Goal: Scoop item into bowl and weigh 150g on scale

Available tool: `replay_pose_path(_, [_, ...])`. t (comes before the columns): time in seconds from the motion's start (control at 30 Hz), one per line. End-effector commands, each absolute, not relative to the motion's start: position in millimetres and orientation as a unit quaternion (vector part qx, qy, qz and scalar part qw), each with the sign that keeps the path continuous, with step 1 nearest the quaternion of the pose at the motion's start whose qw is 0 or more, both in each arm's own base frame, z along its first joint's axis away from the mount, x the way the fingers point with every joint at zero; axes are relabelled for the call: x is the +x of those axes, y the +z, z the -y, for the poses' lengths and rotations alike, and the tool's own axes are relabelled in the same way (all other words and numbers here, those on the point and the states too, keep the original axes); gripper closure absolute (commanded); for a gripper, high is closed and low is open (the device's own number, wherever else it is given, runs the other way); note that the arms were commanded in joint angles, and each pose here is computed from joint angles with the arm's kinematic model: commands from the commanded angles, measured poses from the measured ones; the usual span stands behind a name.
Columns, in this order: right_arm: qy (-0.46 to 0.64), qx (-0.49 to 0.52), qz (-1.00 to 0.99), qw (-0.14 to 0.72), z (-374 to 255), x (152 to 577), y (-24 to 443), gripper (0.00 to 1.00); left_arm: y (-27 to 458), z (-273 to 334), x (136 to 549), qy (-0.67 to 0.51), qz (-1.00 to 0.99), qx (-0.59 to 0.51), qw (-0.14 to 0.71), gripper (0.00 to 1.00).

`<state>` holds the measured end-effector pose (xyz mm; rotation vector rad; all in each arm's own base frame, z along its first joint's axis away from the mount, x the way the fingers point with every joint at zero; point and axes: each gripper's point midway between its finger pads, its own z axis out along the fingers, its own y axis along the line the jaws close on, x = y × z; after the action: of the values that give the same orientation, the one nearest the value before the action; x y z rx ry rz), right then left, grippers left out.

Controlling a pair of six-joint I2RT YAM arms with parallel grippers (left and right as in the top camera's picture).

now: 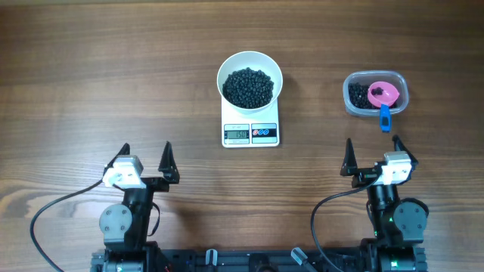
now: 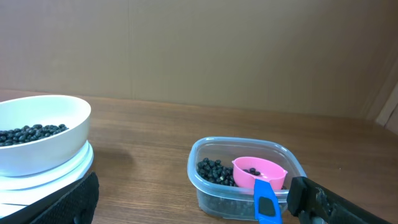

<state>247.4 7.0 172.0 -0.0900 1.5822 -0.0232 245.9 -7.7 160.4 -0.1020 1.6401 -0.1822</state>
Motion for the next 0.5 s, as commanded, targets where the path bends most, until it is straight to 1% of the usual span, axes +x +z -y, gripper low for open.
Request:
replay_pose_path(0.0, [-0.007,-0.047,-0.705,0.708,-10,247,175,0.00,159,7,246,-0.042,-0.730,-0.003,0.682,0.00])
replay_pose_path(0.1, [-0.007,-0.047,-0.705,0.708,-10,247,175,0.00,158,0,246,-0.026,-0.731,-0.018,0.681,0.00])
replay_pose_path(0.33, [-0.007,-0.047,-0.705,0.708,-10,247,175,0.00,157,-5,246,0.015,-0.732,0.005,0.681,0.00])
replay_pose_path(0.47, [-0.007,-0.047,-0.705,0.708,-10,247,175,0.00,157,-6,246,0.018,-0.732,0.004,0.681,0.00])
